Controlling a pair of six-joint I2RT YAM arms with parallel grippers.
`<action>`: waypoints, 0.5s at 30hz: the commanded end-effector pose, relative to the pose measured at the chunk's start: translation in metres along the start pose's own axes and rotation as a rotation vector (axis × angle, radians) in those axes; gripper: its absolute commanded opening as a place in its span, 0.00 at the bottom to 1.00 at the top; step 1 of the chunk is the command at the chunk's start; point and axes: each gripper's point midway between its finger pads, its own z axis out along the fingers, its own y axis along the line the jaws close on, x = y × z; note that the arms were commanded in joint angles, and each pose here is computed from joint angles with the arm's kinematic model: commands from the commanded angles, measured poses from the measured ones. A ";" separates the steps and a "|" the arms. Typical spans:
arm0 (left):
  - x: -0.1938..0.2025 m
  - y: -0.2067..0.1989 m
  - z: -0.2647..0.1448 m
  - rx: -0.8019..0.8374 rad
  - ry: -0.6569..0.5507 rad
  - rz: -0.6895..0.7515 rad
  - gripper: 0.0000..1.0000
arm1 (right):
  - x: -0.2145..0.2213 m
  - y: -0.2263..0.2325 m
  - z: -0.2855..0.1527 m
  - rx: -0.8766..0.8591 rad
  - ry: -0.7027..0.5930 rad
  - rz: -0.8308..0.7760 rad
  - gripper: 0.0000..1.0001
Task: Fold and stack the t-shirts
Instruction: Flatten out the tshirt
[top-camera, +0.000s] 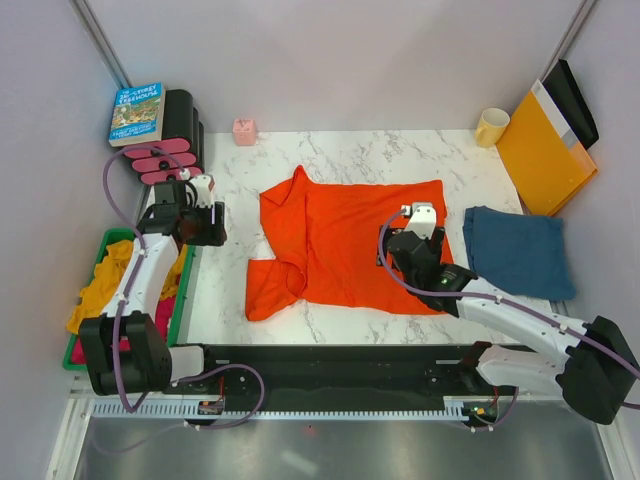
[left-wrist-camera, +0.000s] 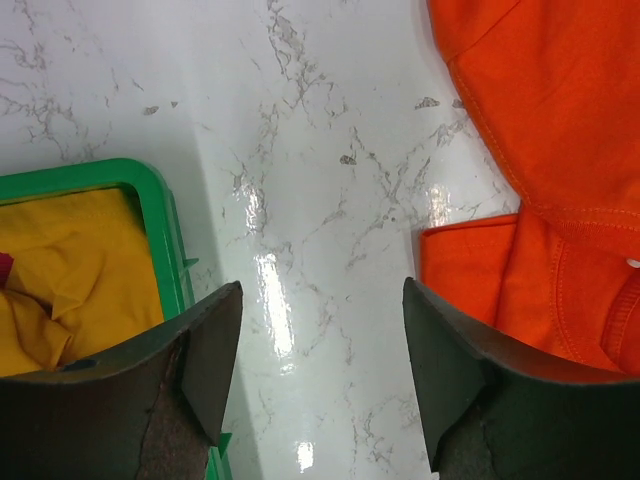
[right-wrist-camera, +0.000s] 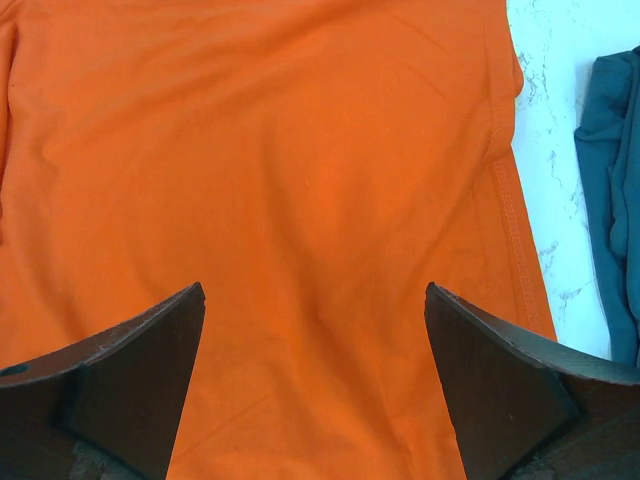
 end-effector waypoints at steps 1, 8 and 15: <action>-0.019 -0.002 -0.014 0.001 -0.114 0.010 0.72 | -0.009 0.006 0.001 -0.005 -0.015 0.017 0.98; -0.016 -0.005 -0.018 0.008 -0.132 0.043 0.74 | -0.006 0.005 0.002 -0.004 -0.010 0.015 0.98; -0.014 -0.006 -0.017 0.022 -0.132 0.061 0.73 | -0.004 0.005 0.003 -0.001 -0.007 0.014 0.98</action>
